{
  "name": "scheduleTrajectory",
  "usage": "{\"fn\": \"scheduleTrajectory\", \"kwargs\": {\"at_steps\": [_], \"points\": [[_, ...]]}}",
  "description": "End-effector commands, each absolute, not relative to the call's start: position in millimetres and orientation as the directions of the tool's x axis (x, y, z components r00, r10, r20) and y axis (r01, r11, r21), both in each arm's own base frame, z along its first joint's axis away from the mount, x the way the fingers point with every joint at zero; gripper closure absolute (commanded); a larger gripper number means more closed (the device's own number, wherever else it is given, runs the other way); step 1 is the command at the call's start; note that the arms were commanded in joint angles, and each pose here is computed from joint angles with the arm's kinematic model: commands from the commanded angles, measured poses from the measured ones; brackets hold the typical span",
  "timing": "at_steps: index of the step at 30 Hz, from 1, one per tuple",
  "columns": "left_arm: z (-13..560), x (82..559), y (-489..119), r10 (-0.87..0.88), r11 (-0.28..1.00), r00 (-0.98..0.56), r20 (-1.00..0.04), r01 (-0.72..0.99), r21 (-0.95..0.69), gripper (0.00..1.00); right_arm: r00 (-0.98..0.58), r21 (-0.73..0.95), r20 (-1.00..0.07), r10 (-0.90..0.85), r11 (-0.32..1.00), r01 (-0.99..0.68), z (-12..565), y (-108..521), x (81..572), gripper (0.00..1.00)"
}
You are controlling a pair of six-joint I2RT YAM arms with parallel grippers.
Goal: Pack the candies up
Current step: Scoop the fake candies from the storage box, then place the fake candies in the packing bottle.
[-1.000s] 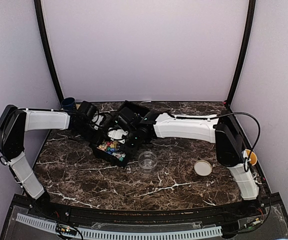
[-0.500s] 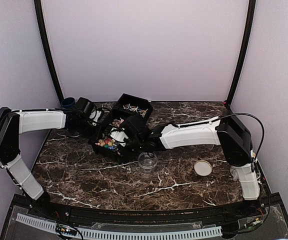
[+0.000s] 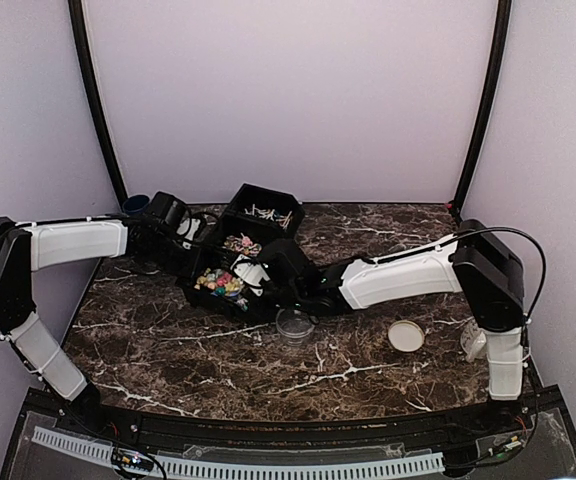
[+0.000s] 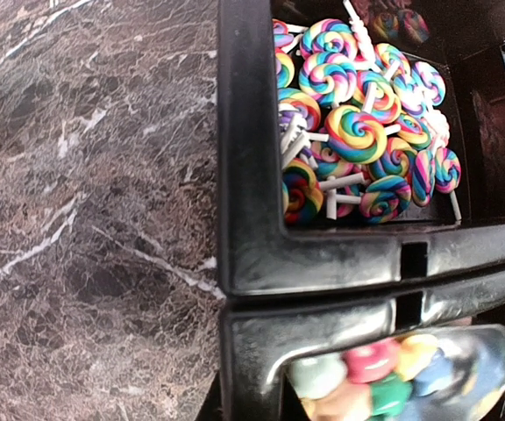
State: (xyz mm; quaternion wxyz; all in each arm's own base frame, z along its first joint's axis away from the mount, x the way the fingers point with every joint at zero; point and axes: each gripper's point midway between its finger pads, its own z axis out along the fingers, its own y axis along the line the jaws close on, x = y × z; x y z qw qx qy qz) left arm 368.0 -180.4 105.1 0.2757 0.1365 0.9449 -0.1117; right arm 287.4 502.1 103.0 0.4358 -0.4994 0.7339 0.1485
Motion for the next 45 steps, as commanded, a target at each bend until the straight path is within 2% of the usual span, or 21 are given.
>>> {"fn": "scheduleTrajectory", "kwargs": {"at_steps": [1, 25, 36, 45], "points": [[208, 409, -204, 0.042, 0.896, -0.636, -0.771, 0.365, -0.252, 1.00, -0.181, -0.165, -0.802, -0.569, 0.503, -0.849, 102, 480, 296, 1.00], [199, 410, -207, 0.041, 0.887, -0.662, -0.748, 0.369, -0.278, 1.00, -0.104, -0.086, -0.936, -0.338, 0.503, -0.860, 156, 435, 278, 1.00], [202, 409, -205, 0.048, 0.891, -0.658, -0.751, 0.368, -0.266, 1.00, -0.063, -0.160, -0.927, -0.369, 0.545, -0.823, 178, 388, 267, 1.00], [199, 410, -205, 0.049, 0.893, -0.664, -0.746, 0.363, -0.266, 1.00, -0.126, -0.174, -0.884, -0.450, 0.567, -0.805, 186, 338, 245, 1.00]]}}
